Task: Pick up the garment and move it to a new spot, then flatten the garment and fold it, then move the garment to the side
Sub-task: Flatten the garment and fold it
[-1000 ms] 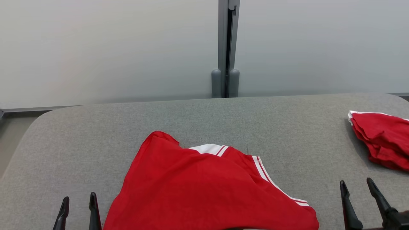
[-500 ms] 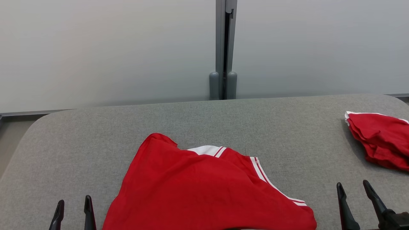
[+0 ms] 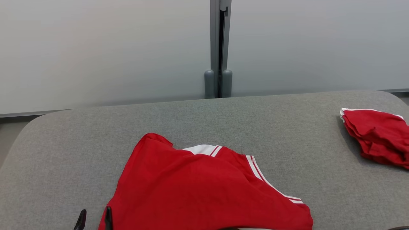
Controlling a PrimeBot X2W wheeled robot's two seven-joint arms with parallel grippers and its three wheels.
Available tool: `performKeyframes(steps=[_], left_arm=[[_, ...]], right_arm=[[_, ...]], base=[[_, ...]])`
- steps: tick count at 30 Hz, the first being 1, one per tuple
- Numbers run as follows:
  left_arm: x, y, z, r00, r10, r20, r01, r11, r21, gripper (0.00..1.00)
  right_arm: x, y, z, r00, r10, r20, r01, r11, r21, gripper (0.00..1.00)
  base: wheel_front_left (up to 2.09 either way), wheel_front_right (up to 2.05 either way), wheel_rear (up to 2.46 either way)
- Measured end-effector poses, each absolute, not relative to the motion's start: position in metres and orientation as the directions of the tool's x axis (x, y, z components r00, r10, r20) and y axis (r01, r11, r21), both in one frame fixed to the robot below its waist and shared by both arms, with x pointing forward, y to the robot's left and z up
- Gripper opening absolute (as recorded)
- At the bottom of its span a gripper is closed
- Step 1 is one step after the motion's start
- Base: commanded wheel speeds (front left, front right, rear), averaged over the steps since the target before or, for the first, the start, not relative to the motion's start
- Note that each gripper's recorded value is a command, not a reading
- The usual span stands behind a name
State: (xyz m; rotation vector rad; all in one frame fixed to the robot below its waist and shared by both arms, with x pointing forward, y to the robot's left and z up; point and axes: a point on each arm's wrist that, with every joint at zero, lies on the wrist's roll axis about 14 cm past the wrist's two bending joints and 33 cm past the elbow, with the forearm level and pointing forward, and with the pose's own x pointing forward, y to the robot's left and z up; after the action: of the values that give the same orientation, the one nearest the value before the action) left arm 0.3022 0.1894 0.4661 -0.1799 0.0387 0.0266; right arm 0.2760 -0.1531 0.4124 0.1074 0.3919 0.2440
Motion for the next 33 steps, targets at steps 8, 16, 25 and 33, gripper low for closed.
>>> performKeyframes(steps=[8,16,25,33], left_arm=[[0.304,0.175,0.44,0.991,-0.023,-0.129,-0.001,0.984,-0.18,1.0],[0.31,0.17,0.421,0.97,-0.046,-0.24,0.007,0.987,-0.163,1.0],[0.315,0.178,0.392,0.918,-0.046,-0.394,-0.007,0.991,-0.132,1.0],[0.314,0.169,0.376,0.881,-0.081,-0.465,-0.005,0.984,-0.179,1.0]], right_arm=[[0.243,-0.139,0.382,0.796,0.322,-0.513,-0.223,0.943,0.245,1.0],[0.252,-0.113,0.383,0.772,0.389,-0.503,-0.275,0.918,0.287,1.0],[0.27,-0.097,0.377,0.737,0.434,-0.519,-0.317,0.899,0.302,1.0],[0.272,-0.104,0.362,0.709,0.424,-0.563,-0.303,0.905,0.3,1.0]], base=[[0.0,0.0,0.0],[0.0,0.0,0.0],[0.0,0.0,0.0],[0.0,0.0,0.0]])
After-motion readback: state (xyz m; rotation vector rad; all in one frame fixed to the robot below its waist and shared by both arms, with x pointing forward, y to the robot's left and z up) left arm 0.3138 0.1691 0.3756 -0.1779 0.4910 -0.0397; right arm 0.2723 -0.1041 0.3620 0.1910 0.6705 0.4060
